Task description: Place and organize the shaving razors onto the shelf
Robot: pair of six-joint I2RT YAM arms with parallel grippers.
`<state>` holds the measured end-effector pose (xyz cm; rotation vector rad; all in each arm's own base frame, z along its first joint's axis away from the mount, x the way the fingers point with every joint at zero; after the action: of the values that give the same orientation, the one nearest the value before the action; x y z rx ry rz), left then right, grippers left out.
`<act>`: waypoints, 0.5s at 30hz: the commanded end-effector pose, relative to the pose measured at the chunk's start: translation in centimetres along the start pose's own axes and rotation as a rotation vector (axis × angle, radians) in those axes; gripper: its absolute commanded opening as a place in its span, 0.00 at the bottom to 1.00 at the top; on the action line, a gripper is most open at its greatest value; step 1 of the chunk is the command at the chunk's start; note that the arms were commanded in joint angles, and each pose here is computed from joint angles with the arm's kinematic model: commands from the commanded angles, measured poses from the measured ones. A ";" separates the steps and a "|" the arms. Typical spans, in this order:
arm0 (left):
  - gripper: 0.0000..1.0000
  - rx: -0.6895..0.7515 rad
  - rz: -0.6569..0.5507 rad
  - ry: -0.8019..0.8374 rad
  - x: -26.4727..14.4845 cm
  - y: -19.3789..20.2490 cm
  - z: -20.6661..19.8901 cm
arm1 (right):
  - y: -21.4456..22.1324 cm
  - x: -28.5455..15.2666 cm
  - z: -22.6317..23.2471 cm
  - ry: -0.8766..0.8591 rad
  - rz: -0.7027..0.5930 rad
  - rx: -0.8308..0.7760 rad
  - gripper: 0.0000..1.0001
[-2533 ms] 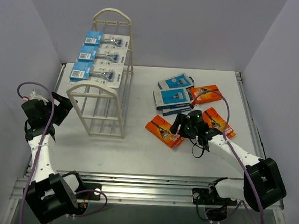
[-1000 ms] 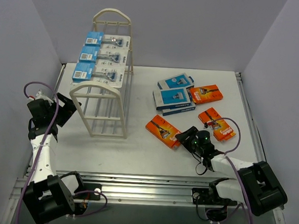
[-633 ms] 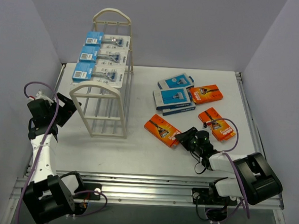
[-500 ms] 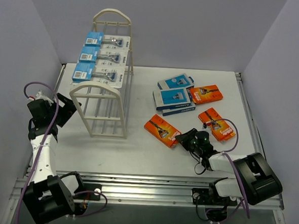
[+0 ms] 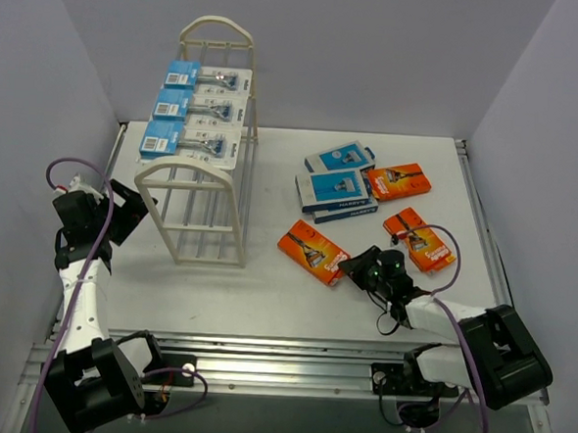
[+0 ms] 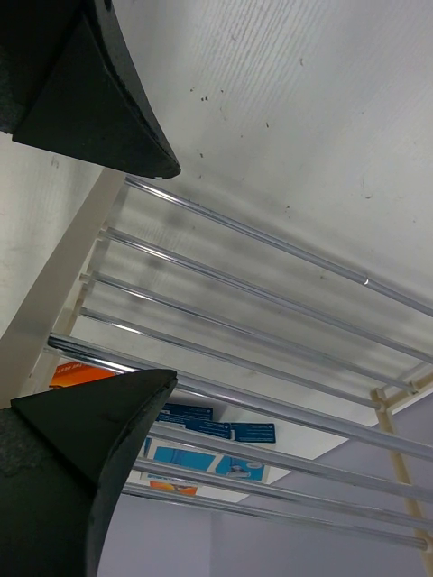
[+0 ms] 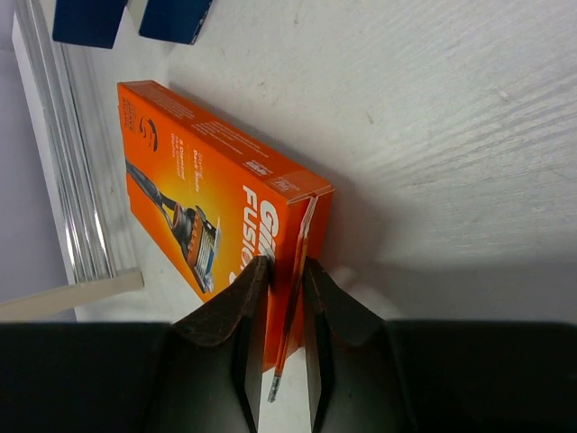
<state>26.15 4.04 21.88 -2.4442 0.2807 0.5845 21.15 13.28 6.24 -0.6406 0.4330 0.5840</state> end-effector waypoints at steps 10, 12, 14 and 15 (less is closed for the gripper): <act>0.96 0.054 -0.057 0.021 -0.6 -1.2 -1.2 | -2.9 -1.5 6.3 -0.125 -0.011 -0.154 0.00; 0.96 0.053 -0.058 0.018 -0.7 -1.2 -1.1 | -3.2 -1.5 7.0 -0.139 -0.010 -0.164 0.00; 0.96 0.054 -0.057 0.019 -0.6 -1.2 -1.1 | -3.3 -1.5 7.2 -0.141 0.000 -0.177 0.00; 0.96 0.054 -0.056 0.020 -0.6 -1.1 -1.2 | -3.6 -1.5 7.8 -0.152 -0.001 -0.184 0.00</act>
<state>26.14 4.22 21.84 -2.4326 0.2635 0.5915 23.01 14.74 11.73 -0.7457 0.3215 0.6476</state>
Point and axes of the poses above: each gripper's point midway between its finger pads, its own x axis out along the fingers, its own z axis along the line the jaws close on, y = z × x, the point moved 7 cm from there along -x, back along the fingers, and after that the axes turned 3 degrees about -x, right-handed, at the moved point
